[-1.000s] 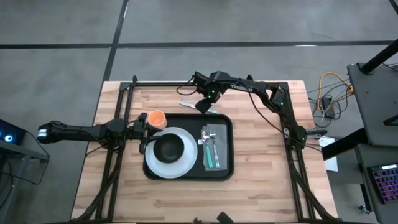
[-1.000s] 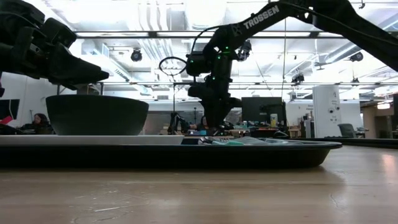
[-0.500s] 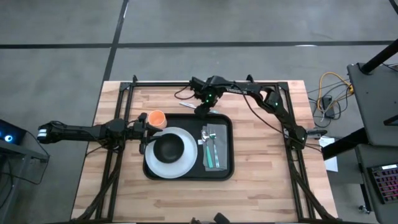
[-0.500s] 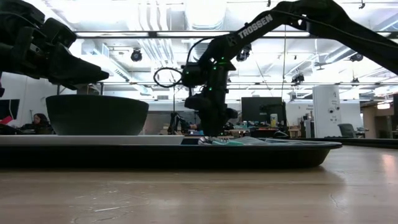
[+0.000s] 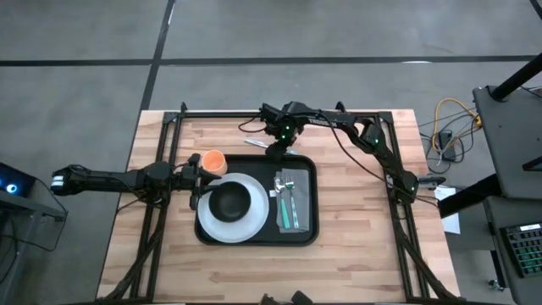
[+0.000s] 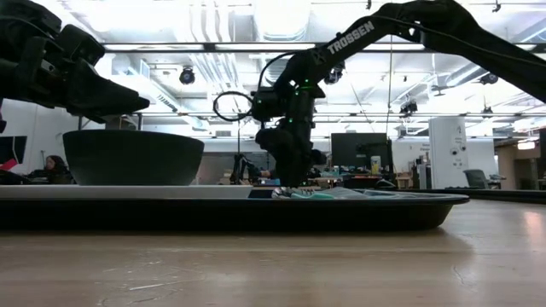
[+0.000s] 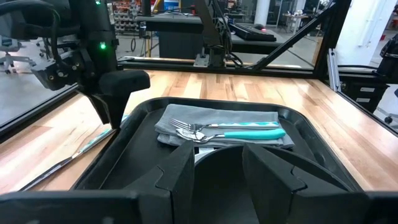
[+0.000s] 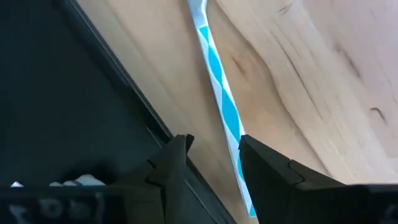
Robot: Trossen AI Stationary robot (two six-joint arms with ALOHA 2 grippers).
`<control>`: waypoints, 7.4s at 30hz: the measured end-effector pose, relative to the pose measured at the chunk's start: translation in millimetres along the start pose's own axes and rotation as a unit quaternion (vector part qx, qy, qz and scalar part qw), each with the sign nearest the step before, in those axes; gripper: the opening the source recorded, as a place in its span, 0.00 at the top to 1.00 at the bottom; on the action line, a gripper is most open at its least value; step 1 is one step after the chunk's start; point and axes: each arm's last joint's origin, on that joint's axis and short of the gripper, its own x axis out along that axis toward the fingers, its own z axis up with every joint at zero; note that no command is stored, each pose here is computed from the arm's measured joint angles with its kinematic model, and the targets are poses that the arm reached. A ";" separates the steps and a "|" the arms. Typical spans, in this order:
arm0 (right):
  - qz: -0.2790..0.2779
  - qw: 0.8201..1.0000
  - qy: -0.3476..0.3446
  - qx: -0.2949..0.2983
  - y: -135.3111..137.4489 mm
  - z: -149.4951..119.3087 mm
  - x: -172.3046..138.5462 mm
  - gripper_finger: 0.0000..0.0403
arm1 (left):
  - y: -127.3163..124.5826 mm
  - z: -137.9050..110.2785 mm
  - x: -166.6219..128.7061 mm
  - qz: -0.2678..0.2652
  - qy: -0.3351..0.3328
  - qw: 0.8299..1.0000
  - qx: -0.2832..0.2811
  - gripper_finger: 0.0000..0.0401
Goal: Set up tray
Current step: Put the blue knife on top of the gray napkin beside the blue fork on the black serving tray
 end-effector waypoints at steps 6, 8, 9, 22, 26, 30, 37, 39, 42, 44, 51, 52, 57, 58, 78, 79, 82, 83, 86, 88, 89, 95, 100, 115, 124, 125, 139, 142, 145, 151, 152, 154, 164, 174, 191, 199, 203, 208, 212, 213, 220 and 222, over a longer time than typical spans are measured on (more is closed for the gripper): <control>0.019 1.000 0.010 0.003 -1.7 0.5 -4.1 0.65 | 0.0 -0.1 0.0 0.000 0.000 1.000 0.000 0.70; 0.019 1.000 0.009 0.002 -2.1 1.6 -7.5 0.65 | 0.0 0.0 0.0 0.000 0.000 1.000 0.000 0.70; 0.020 1.000 0.006 0.001 -2.1 2.5 -8.8 0.65 | 0.0 0.0 0.0 0.000 0.000 1.000 0.000 0.70; 0.023 0.999 -0.024 0.005 -9.1 13.4 -32.0 0.64 | 0.0 -0.1 0.0 0.000 0.000 1.000 0.000 0.70; 0.024 0.999 -0.025 0.011 -9.1 14.0 -35.0 0.64 | 0.0 -0.1 0.0 0.000 0.000 1.000 0.000 0.70; 0.026 0.999 -0.014 0.013 -10.0 15.4 -29.4 0.64 | 0.0 0.2 0.0 0.000 0.000 1.000 0.000 0.70; 0.023 0.999 0.035 0.000 -11.3 28.9 -12.1 0.63 | 0.0 0.0 0.0 0.000 0.000 1.000 0.000 0.70; 0.026 0.999 0.039 0.001 -12.2 27.4 -7.6 0.63 | 0.0 0.1 0.0 0.000 0.000 1.000 0.000 0.70; 0.005 0.999 0.050 0.001 -11.6 24.6 -8.4 0.63 | 0.0 -0.1 0.0 0.000 0.000 1.000 0.000 0.70; 0.001 0.998 0.055 0.006 -10.3 22.9 -11.7 0.63 | 0.0 -0.1 0.0 0.000 0.000 1.000 0.000 0.70; -0.004 0.997 0.065 -0.032 -7.1 21.3 -5.9 0.63 | 0.0 -0.1 0.0 0.000 0.000 1.000 0.000 0.70; -0.004 0.997 0.065 -0.038 -7.2 21.3 -5.9 0.63 | 0.0 -0.1 0.0 0.000 0.000 1.000 0.000 0.70; -0.008 0.996 0.065 -0.064 -8.0 21.5 -6.0 0.63 | 0.0 0.1 0.0 0.000 0.000 1.000 0.000 0.70; -0.013 0.996 0.064 -0.068 -7.7 21.4 -5.9 0.63 | 0.0 0.2 0.0 0.000 0.000 1.000 0.000 0.70; -0.002 0.993 0.083 -0.082 1.3 16.7 -5.9 0.63 | 0.0 -0.1 0.0 0.000 0.000 1.000 0.000 0.70; -0.001 0.993 0.082 -0.084 1.2 17.0 -5.9 0.63 | 0.0 -0.1 0.0 0.000 0.000 1.000 0.000 0.70; 0.000 0.993 0.081 -0.091 0.6 17.2 -6.0 0.63 | 0.0 -0.1 0.0 0.000 0.000 1.000 0.000 0.70; 0.001 0.992 0.081 -0.098 0.7 17.3 -6.0 0.63 | 0.0 0.0 0.0 0.000 0.000 1.000 0.000 0.70; 0.003 0.989 0.078 -0.124 1.1 17.9 -7.3 0.63 | 0.0 0.0 0.0 0.000 0.000 1.000 0.000 0.70; 0.004 0.988 0.073 -0.134 1.4 18.9 -8.6 0.63 | 0.0 -0.1 0.0 0.000 0.000 1.000 0.000 0.70; 0.004 0.988 0.070 -0.138 1.5 19.3 -9.3 0.63 | 0.0 -0.1 0.0 0.000 0.000 1.000 0.000 0.70; 0.005 0.985 0.070 -0.160 -1.0 19.5 -10.3 0.63 | 0.0 0.0 0.0 0.000 0.000 1.000 0.000 0.70; -0.006 0.981 0.106 -0.164 -10.1 14.0 -13.2 0.63 | 0.0 -0.1 0.0 0.000 0.000 1.000 0.000 0.70; 0.004 0.964 0.126 -0.235 -21.5 11.5 -10.5 0.63 | 0.0 0.2 0.0 0.000 0.000 1.000 0.000 0.70; 0.008 0.959 0.158 -0.236 -26.1 3.1 12.9 0.63 | 0.5 0.1 0.0 0.008 -0.001 1.000 0.000 0.70; 0.008 0.958 0.164 -0.235 -26.8 1.5 15.4 0.63 | 0.8 0.2 0.0 0.014 -0.001 1.000 0.000 0.70; 0.002 0.962 0.160 -0.219 -28.4 -0.4 24.8 0.70 | 1.2 0.1 0.0 0.020 -0.001 1.000 0.000 0.70; -0.014 0.961 0.163 -0.221 -29.1 -0.4 25.1 0.81 | 1.2 0.1 0.0 0.020 -0.001 1.000 0.000 0.70; -0.014 0.962 0.166 -0.218 -29.6 -0.8 24.6 0.92 | 1.2 0.1 0.0 0.020 -0.001 1.000 0.000 0.70; -0.017 0.964 0.163 -0.210 -29.3 1.1 20.0 0.92 | 1.2 0.1 0.0 0.020 -0.001 1.000 0.000 0.70; -0.019 0.965 0.160 -0.207 -29.1 1.8 18.3 0.92 | 1.2 0.2 0.0 0.020 -0.001 1.000 0.000 0.70; -0.024 0.967 0.156 -0.200 -29.3 3.2 13.6 0.92 | 1.2 0.2 -0.1 0.020 -0.001 1.000 0.000 0.70; -0.050 0.984 0.129 -0.114 -32.2 -0.1 -35.5 0.92 | 1.2 0.3 -0.1 0.020 -0.001 1.000 0.000 0.70; -0.057 0.990 0.126 -0.022 -16.8 -11.5 -57.0 0.92 | 1.2 0.3 -0.1 0.020 -0.001 1.000 0.000 0.70; -0.061 0.982 0.156 0.092 51.9 -55.4 -59.2 0.92 | 1.2 0.2 0.0 0.020 -0.001 1.000 0.000 0.70; -0.056 0.972 0.151 0.174 88.0 -95.7 -50.5 0.92 | 1.2 0.0 0.0 0.020 -0.001 1.000 0.000 0.70; -0.035 0.967 0.108 0.230 108.2 -116.1 -45.8 0.92 | 1.2 0.2 0.0 0.020 -0.001 1.000 0.000 0.70; -0.014 0.943 0.080 0.321 133.2 -146.1 -39.0 0.92 | 1.2 0.1 0.0 0.020 -0.001 1.000 0.000 0.70; -0.023 0.919 0.089 0.382 153.0 -168.3 -27.2 0.92 | 1.2 0.2 0.0 0.020 -0.001 1.000 0.000 0.70; -0.022 0.914 0.092 0.394 158.8 -173.0 -25.8 0.92 | 1.2 0.1 0.0 0.020 -0.001 1.000 0.000 0.70; 0.003 0.888 0.066 0.456 197.3 -194.8 -16.2 0.92 | 1.2 0.4 0.0 0.020 -0.001 1.000 0.000 0.70; 0.000 0.883 0.066 0.465 204.1 -200.0 -10.9 0.92 | 1.2 0.3 0.0 0.020 -0.001 1.000 0.000 0.70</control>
